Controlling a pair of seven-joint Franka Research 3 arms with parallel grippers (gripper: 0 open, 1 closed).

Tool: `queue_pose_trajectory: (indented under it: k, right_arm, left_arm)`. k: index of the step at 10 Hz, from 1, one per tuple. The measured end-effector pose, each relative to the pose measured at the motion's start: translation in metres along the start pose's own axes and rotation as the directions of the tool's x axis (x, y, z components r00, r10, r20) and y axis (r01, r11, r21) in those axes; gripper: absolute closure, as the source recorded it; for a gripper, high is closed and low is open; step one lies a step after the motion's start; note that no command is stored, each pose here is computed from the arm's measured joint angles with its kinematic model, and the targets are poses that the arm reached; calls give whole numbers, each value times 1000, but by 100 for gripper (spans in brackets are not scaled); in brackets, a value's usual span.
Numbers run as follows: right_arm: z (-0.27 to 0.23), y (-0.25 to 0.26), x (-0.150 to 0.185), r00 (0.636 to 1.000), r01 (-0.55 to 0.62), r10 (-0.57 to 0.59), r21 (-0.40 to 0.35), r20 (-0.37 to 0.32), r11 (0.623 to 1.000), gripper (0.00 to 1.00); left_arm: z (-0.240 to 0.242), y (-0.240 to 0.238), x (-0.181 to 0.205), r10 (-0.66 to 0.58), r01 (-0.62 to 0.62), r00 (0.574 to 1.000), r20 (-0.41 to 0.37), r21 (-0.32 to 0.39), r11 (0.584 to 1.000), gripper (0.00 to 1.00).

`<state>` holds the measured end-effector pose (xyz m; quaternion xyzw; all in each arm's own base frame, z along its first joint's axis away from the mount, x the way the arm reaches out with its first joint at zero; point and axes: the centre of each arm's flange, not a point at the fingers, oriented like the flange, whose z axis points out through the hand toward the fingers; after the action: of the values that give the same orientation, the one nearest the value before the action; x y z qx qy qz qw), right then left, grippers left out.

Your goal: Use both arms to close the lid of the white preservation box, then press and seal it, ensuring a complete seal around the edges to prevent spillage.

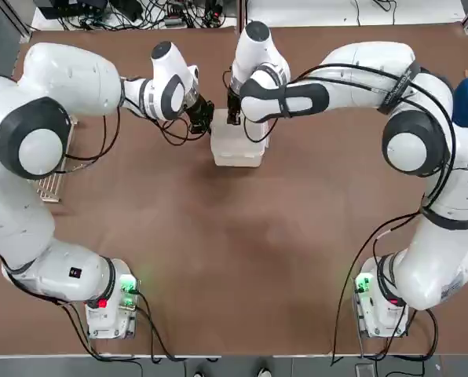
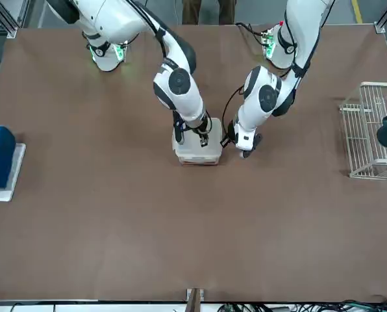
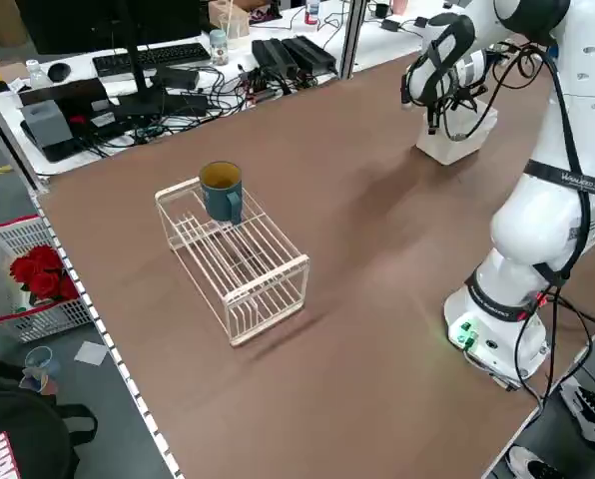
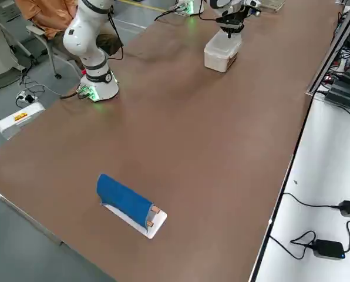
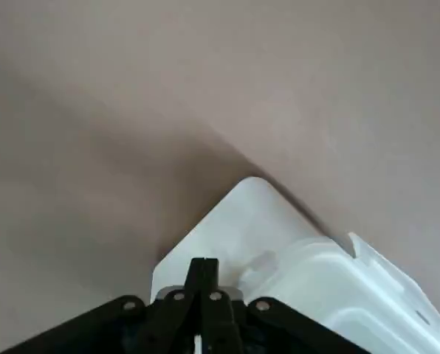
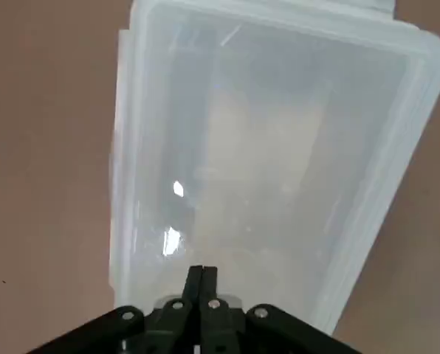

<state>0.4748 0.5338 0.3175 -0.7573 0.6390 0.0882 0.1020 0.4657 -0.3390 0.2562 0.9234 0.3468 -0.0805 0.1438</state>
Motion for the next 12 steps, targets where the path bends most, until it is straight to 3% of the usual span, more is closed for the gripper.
queue_pose_trajectory:
  k: [3,8,12]
  right_arm:
    - [0,0,0,1000,-4,4,0,0,1000,99]
    - [-6,-13,12,1000,-28,28,7,-10,1000,99]
    - [-56,-31,27,997,8,-9,-15,-72,1000,99]
  left_arm:
    - [0,0,0,16,-16,1000,9,14,1000,99]
    - [-22,-1,-9,146,-149,989,33,133,980,99]
    - [-55,6,-1,125,-128,992,31,149,981,99]
